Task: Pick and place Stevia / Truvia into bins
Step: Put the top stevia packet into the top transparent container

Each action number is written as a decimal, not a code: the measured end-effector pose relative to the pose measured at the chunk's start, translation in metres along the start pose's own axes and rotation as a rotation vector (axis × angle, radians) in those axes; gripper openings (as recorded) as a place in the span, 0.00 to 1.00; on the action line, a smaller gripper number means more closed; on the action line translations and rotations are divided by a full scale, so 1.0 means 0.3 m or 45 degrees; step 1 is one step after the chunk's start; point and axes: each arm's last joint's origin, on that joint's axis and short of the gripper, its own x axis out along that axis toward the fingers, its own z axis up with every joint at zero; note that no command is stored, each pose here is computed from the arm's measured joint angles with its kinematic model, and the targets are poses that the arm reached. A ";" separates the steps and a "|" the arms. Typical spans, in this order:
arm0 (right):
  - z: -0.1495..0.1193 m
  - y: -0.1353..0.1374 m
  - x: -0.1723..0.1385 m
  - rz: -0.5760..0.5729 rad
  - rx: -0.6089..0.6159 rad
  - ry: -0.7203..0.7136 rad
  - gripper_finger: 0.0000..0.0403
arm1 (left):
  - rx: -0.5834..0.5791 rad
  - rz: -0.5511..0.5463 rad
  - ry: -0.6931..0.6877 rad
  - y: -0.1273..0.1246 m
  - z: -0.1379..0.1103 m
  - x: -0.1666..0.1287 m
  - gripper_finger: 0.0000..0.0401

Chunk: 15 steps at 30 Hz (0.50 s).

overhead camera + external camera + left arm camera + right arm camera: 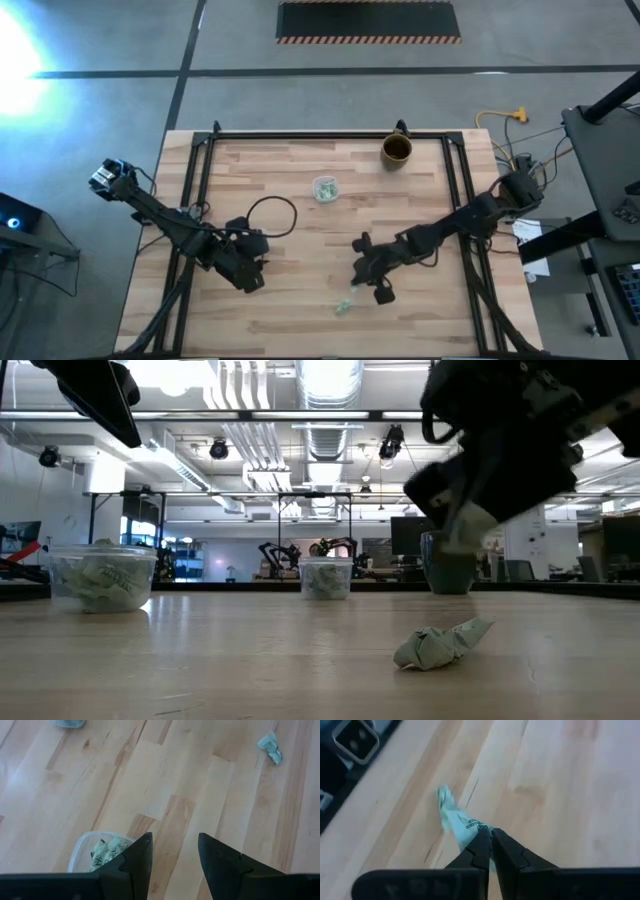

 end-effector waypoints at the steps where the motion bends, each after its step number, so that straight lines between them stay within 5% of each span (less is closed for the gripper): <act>1: 0.012 -0.006 -0.008 -0.005 -0.004 -0.019 0.02 | 0.000 0.001 0.000 0.000 0.000 0.000 0.35; 6: 0.068 -0.060 -0.056 -0.064 -0.017 -0.116 0.02 | -0.005 -0.007 -0.008 -0.002 0.002 0.000 0.35; 15: 0.160 -0.242 -0.153 -0.388 0.090 -0.277 0.02 | -0.016 -0.014 -0.042 -0.007 0.008 0.000 0.35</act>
